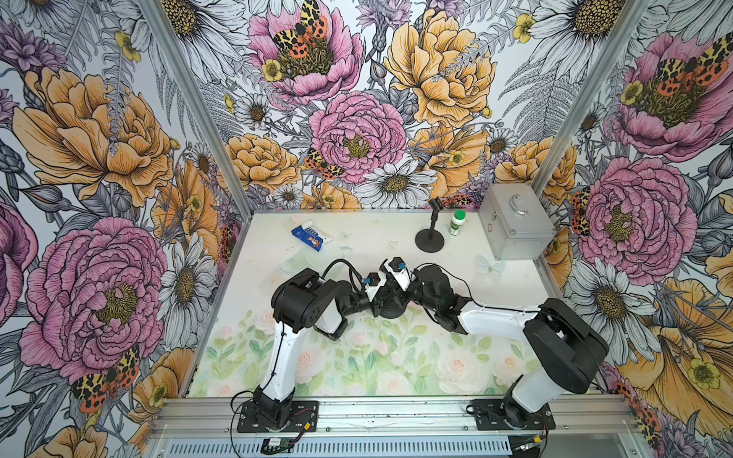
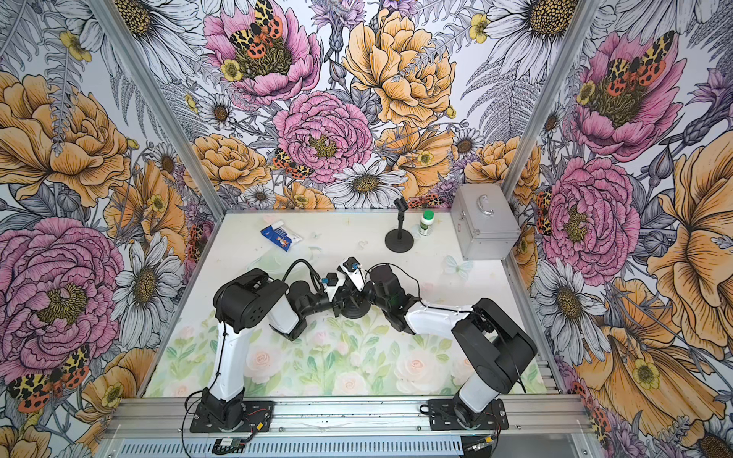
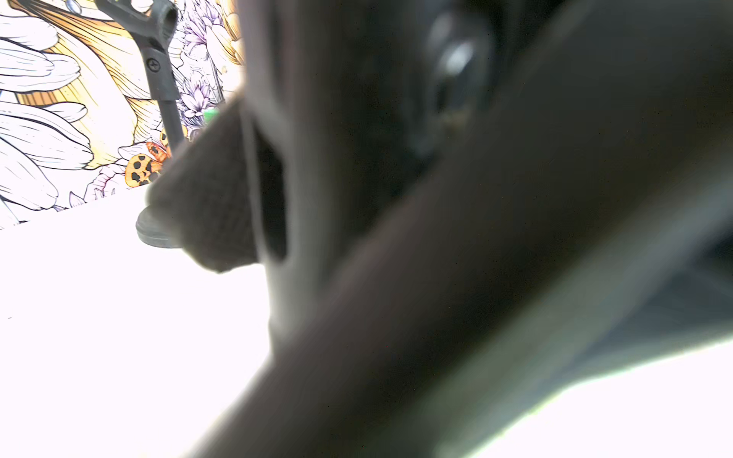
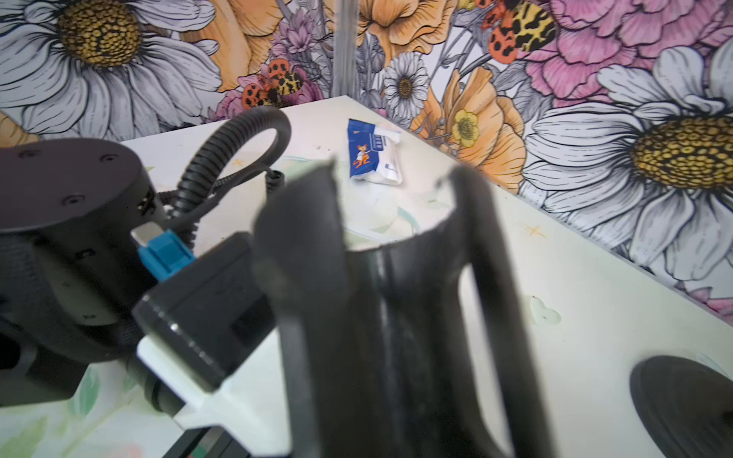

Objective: Assemble a microphone stand
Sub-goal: Screw the microphone stand pole into the microphone stand base.

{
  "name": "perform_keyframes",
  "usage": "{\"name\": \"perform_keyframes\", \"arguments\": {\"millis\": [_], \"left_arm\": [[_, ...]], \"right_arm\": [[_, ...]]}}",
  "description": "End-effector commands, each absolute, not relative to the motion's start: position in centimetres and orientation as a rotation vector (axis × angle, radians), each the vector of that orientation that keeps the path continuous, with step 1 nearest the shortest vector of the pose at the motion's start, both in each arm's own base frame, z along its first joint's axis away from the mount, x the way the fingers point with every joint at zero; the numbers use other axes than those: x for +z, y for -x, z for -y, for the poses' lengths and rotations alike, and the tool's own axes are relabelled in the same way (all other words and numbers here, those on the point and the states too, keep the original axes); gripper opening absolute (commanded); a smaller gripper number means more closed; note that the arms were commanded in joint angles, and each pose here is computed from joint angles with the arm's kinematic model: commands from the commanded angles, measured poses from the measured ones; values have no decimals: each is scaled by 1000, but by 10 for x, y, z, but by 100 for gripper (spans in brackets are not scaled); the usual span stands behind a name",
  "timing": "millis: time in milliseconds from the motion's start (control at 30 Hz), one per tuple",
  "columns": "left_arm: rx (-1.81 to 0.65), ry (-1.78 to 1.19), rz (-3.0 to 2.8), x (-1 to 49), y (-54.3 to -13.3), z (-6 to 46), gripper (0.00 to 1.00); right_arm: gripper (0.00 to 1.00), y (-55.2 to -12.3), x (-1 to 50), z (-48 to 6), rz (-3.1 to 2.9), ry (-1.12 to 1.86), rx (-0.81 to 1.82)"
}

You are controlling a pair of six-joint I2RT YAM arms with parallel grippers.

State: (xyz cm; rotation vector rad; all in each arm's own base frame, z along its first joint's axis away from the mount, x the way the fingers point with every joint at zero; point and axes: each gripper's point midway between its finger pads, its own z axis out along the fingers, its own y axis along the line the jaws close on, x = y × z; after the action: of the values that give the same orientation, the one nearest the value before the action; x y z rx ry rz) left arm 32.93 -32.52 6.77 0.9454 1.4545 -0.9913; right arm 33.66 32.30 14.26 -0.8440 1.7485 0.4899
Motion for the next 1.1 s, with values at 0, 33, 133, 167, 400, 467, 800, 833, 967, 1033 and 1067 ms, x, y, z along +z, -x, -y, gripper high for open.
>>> {"name": "perform_keyframes", "arguments": {"millis": [0,33,133,167,400,467,800,833,967,1033,1067], "left_arm": [[-1025,-1060,-1443,51,-304,338,18],[-1024,-1061,-1443,51,-304,338,18],[-1023,-1064,-1442,50,-303,338,18],[-1023,-1064,-1443,50,-303,338,18],[-1022,-1063,-1442,51,-303,338,18],[-1022,-1063,-1440,51,-303,338,17],[-1022,-1064,-1442,50,-303,338,17],[-1022,-1064,-1442,50,-303,338,18],[-1022,-1062,-1442,51,-304,338,18],[-1021,-1060,-1444,50,-304,338,17],[-1024,-1059,-1445,50,-304,338,17]], "right_arm": [[0,-333,91,-314,-1848,891,397],[0,-325,94,-321,-1798,996,461],[20,-305,112,-321,-1669,1240,689],[29,-301,118,-316,-1634,1298,746],[49,-279,147,-281,-1423,1557,1083],[50,-288,144,-282,-1402,1574,1056],[47,-312,146,-299,-1364,1579,1103],[47,-312,147,-301,-1356,1583,1100],[47,-310,150,-308,-1337,1599,1103],[46,-311,151,-310,-1336,1597,1113],[42,-312,151,-312,-1347,1589,1131]]}}
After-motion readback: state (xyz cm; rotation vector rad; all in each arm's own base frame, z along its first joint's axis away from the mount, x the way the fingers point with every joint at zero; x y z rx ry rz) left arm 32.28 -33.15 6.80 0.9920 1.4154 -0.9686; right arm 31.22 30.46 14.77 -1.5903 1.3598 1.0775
